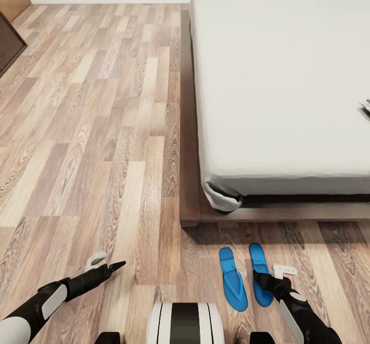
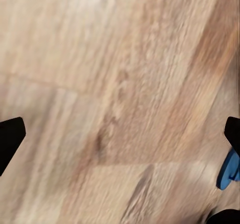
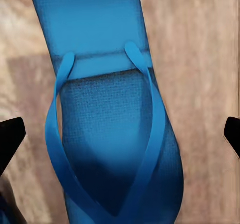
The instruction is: In the bedroom, move the book from the bed onto either nightstand, and place the two sandals side by side next to the bed.
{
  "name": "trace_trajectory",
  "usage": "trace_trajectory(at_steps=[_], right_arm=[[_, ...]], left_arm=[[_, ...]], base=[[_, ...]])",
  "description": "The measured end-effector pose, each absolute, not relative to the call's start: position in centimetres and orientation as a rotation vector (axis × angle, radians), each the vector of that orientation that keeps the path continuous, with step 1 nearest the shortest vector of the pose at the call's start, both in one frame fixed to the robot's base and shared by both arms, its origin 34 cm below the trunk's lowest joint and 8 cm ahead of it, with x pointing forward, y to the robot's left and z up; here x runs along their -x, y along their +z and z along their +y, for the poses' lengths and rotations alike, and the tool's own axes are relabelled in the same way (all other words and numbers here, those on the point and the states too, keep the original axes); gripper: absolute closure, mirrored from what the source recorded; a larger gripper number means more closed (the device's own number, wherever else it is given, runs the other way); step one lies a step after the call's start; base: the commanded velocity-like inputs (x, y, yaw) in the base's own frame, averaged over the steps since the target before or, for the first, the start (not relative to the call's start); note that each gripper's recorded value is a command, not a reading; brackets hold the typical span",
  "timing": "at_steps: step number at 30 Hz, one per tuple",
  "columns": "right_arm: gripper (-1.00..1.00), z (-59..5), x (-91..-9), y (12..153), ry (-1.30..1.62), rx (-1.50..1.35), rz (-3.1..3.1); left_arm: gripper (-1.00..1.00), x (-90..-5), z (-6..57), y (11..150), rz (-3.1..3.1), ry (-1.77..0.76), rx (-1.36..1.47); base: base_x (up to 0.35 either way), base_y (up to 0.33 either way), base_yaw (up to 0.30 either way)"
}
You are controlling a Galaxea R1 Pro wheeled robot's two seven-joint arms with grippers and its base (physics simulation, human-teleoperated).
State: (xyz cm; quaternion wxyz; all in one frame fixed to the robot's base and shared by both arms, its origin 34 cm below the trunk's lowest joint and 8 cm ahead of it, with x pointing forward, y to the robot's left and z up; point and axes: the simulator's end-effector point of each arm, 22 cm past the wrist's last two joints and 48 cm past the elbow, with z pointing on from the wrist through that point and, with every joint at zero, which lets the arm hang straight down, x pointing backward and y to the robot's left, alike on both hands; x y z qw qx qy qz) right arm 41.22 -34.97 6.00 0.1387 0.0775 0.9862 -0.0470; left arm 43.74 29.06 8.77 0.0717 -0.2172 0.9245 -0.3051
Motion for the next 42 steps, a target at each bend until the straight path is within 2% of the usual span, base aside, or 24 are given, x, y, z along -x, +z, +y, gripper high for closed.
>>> trace_trajectory(at_steps=[42], right_arm=[[-1.0,-35.0,-49.7,13.7,-0.106,-0.214,2.642]], left_arm=[[-1.0,-50.1,28.9,15.8,2.632,-0.927,0.54]], base=[[0.0,0.0,0.0]])
